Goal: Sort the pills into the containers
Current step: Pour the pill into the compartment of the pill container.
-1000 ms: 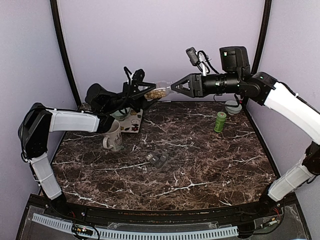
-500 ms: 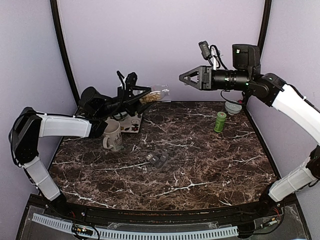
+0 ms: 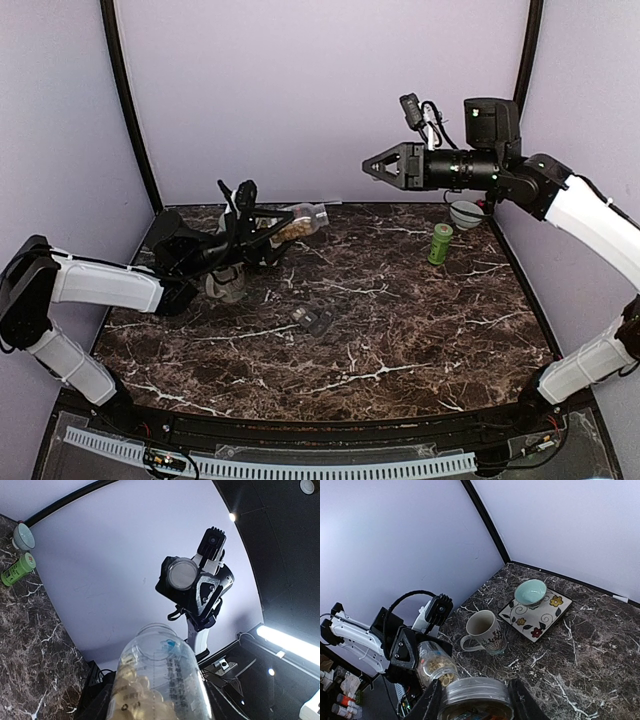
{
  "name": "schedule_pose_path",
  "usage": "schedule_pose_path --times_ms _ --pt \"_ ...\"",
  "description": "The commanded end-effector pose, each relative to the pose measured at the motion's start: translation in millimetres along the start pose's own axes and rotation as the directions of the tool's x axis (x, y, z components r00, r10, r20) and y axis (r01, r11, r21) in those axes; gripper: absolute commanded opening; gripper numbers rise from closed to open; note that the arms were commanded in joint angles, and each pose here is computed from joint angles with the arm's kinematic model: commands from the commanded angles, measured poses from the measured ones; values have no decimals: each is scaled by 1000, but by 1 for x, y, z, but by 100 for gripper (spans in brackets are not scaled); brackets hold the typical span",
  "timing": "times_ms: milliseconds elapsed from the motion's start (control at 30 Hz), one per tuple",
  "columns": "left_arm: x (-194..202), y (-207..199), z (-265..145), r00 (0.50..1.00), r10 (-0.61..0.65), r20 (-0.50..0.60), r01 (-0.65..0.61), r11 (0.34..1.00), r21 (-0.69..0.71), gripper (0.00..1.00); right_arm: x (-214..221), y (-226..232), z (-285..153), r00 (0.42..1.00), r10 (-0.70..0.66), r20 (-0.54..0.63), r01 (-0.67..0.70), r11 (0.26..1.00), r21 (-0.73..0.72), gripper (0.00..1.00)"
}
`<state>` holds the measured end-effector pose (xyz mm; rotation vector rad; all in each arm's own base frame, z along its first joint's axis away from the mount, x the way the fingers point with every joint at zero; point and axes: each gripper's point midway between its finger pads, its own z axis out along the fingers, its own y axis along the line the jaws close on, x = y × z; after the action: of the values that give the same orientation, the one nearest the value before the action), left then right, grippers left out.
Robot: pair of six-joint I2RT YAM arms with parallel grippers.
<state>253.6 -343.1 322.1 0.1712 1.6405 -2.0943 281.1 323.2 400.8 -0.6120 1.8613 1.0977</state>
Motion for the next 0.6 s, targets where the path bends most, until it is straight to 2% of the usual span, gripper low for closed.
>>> schedule_pose_path --times_ms 0,567 --pt "5 -17 -10 992 83 98 -87 995 39 0 -8 1 -12 999 -6 43 5 1000 14 37" --pt "68 23 -57 967 98 235 -96 995 -18 0 20 -8 -23 999 39 38 -40 999 37 37"
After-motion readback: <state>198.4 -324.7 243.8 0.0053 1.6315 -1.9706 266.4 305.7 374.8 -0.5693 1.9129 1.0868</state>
